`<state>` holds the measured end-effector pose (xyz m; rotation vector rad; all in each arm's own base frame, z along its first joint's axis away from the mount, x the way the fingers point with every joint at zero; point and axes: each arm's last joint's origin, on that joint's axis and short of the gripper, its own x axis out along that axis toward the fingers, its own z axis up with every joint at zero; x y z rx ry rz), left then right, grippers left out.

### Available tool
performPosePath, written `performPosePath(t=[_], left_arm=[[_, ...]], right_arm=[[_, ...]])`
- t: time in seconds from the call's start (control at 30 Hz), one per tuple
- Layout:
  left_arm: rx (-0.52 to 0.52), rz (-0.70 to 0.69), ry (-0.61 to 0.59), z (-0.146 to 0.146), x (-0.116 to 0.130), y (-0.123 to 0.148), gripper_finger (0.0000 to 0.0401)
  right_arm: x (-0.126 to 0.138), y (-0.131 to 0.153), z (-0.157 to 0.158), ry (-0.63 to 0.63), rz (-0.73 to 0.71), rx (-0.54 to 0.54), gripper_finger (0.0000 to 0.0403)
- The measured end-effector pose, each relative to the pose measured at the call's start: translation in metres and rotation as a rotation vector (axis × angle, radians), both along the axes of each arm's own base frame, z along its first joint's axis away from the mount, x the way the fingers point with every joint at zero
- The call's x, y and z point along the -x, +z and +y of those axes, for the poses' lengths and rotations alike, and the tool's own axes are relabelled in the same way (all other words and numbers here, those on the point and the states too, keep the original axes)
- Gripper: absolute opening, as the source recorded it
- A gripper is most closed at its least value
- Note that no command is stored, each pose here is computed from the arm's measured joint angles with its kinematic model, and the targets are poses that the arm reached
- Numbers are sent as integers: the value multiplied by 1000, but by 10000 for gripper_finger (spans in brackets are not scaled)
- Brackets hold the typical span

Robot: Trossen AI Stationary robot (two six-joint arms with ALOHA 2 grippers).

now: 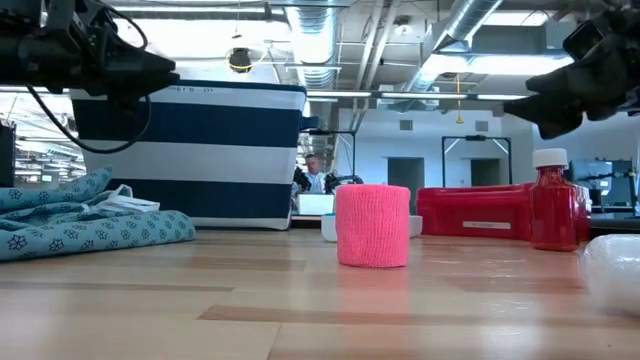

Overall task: Pick & place medical supplies in basket/bin
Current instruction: Put the orange pill bottle into the blue bin

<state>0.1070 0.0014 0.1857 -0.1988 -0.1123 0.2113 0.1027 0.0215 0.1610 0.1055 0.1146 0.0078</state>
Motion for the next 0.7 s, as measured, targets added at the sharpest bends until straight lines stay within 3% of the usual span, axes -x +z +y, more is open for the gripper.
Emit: performPosePath(t=[0.1, 0.27, 0.7], left_arm=[[2, 0, 20, 1, 0, 0, 100], [2, 2, 28, 1, 0, 0, 100], [4, 22, 71, 2, 0, -2, 100]], right_arm=[[-3, -5, 3, 13, 54, 21, 240], [-6, -12, 5, 26, 133, 149, 240], [-11, -25, 7, 41, 257, 126, 240]])
